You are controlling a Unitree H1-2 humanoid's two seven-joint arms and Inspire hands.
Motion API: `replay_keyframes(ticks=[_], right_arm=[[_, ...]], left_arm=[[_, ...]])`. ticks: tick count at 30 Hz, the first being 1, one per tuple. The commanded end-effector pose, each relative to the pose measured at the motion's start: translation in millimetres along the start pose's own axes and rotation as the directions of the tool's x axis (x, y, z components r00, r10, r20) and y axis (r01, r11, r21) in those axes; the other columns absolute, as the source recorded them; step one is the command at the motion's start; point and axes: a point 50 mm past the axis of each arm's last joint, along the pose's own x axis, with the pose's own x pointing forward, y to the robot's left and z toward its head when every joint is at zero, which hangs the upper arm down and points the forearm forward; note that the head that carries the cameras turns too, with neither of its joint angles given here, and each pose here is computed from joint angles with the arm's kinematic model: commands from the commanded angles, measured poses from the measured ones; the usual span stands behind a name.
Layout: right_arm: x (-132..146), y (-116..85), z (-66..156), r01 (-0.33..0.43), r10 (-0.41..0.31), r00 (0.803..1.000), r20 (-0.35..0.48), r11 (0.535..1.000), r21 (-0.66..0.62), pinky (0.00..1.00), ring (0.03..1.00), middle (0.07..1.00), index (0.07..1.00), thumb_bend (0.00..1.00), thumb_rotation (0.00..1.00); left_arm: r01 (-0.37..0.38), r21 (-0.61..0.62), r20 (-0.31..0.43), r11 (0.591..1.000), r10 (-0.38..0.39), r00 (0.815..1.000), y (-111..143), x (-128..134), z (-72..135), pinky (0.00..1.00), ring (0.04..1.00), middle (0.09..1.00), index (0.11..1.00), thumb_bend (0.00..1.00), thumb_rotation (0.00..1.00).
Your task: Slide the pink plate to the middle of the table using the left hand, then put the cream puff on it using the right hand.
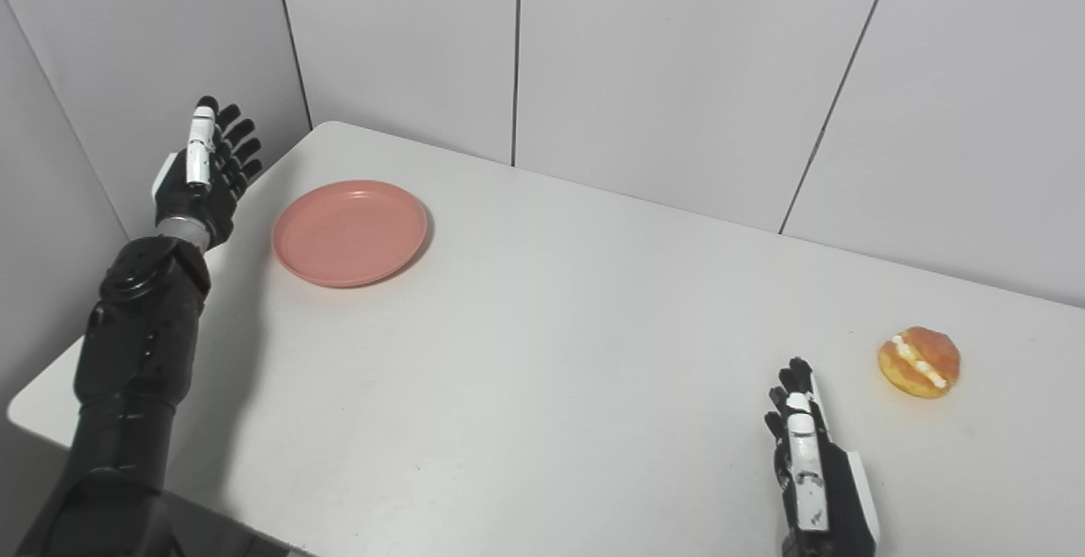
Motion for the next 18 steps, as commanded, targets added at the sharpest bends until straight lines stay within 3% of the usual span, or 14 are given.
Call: replay_keyframes(ticks=[1,18], right_arm=[[6,0,17,-0.014,0.014,0.997,0.074,1.0,-0.006,1.0,1.0,1.0,1.0,0.24,1.0],[6,-1,15,-0.017,0.017,0.998,0.067,1.0,0.004,1.0,1.0,1.0,1.0,0.25,1.0]], left_arm=[[0.0,0.011,0.117,1.0,-0.002,0.993,4,9,34,0.97,0.955,0.951,0.926,0.41,1.0],[0.0,-0.022,0.076,1.0,0.002,0.997,7,8,15,0.98,0.958,0.954,0.921,0.38,1.0]])
